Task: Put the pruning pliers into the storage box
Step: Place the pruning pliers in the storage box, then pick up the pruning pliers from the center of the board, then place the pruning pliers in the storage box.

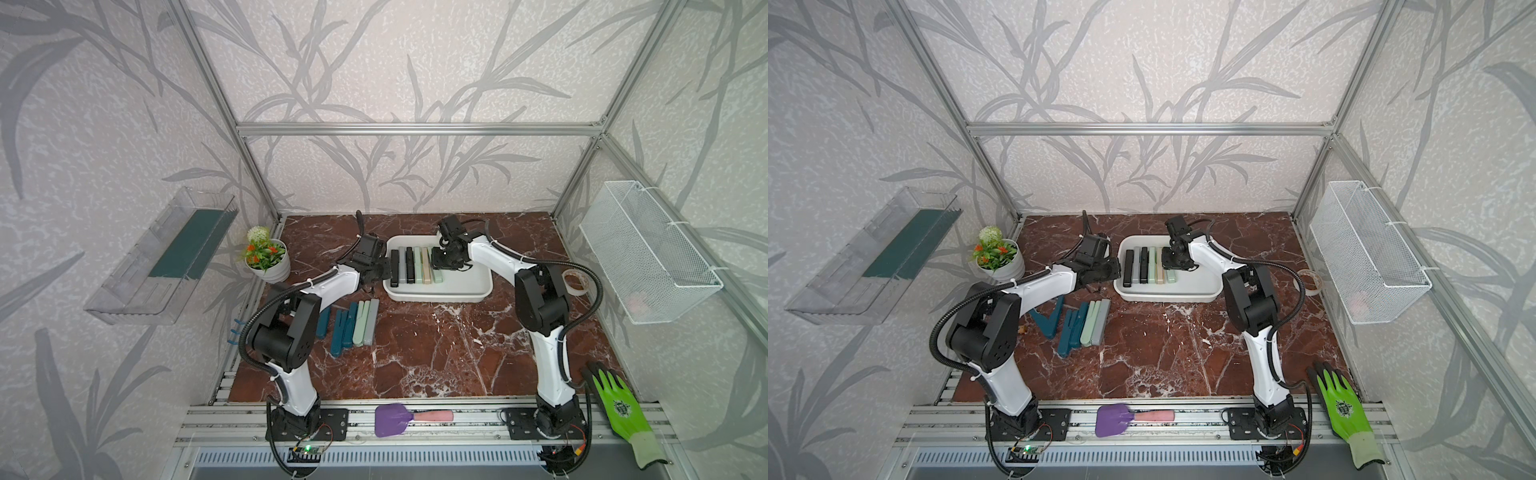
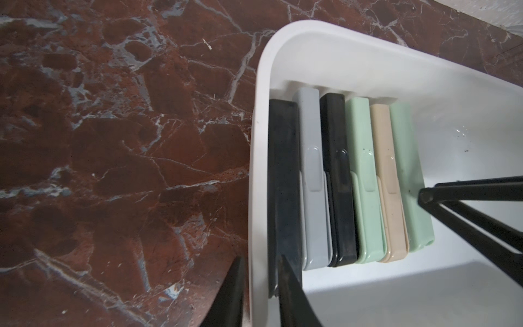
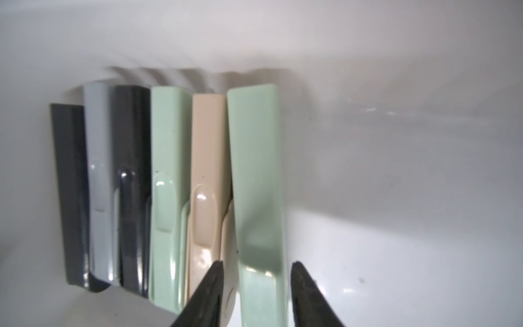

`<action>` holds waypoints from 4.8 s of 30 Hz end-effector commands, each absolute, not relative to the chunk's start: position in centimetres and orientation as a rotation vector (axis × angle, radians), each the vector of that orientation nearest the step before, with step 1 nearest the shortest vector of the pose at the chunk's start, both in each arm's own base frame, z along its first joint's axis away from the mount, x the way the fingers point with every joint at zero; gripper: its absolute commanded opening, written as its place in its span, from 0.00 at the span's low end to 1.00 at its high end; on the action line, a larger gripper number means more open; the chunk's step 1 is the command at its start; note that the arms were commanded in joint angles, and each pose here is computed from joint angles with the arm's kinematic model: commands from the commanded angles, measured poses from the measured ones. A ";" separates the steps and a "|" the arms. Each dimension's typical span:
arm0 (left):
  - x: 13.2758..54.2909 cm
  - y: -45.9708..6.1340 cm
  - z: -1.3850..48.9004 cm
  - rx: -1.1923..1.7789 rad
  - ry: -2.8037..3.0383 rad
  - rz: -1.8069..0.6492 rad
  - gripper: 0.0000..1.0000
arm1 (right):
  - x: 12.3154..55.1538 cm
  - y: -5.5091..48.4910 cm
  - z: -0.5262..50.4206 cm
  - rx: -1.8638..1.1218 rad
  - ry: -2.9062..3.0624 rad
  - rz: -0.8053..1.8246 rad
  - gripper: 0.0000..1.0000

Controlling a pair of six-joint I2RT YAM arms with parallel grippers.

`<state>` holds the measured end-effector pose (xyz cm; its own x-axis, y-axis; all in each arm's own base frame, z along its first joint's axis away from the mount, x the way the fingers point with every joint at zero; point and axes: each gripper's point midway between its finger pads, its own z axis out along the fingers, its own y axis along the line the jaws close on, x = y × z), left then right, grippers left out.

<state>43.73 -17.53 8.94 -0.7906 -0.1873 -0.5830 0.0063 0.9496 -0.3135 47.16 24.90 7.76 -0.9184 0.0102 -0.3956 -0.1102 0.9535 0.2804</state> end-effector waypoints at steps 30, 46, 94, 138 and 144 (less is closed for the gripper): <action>33.9 -10.8 19.8 -0.085 2.408 -0.233 0.65 | 33.0 24.8 19.4 0.004 2.479 0.301 0.61; 24.7 -14.7 11.3 0.006 2.629 -0.120 0.48 | 41.5 8.3 13.5 0.212 2.570 0.193 0.45; 26.2 -15.5 3.2 -0.024 2.767 0.128 0.32 | 44.7 8.8 8.8 0.239 2.664 0.314 0.28; 44.2 -39.6 19.9 0.177 2.443 -0.413 0.08 | 44.5 11.6 8.8 0.325 2.605 0.518 0.21; 44.9 -41.4 15.0 0.125 2.526 -0.386 0.08 | 44.6 12.1 8.7 0.369 2.586 0.571 0.21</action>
<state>45.46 -41.32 15.71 -0.8014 0.0400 -0.5968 0.2211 0.9469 -0.2334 44.27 11.07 7.62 -0.8698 0.3235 -0.3725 0.1669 0.9035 0.3947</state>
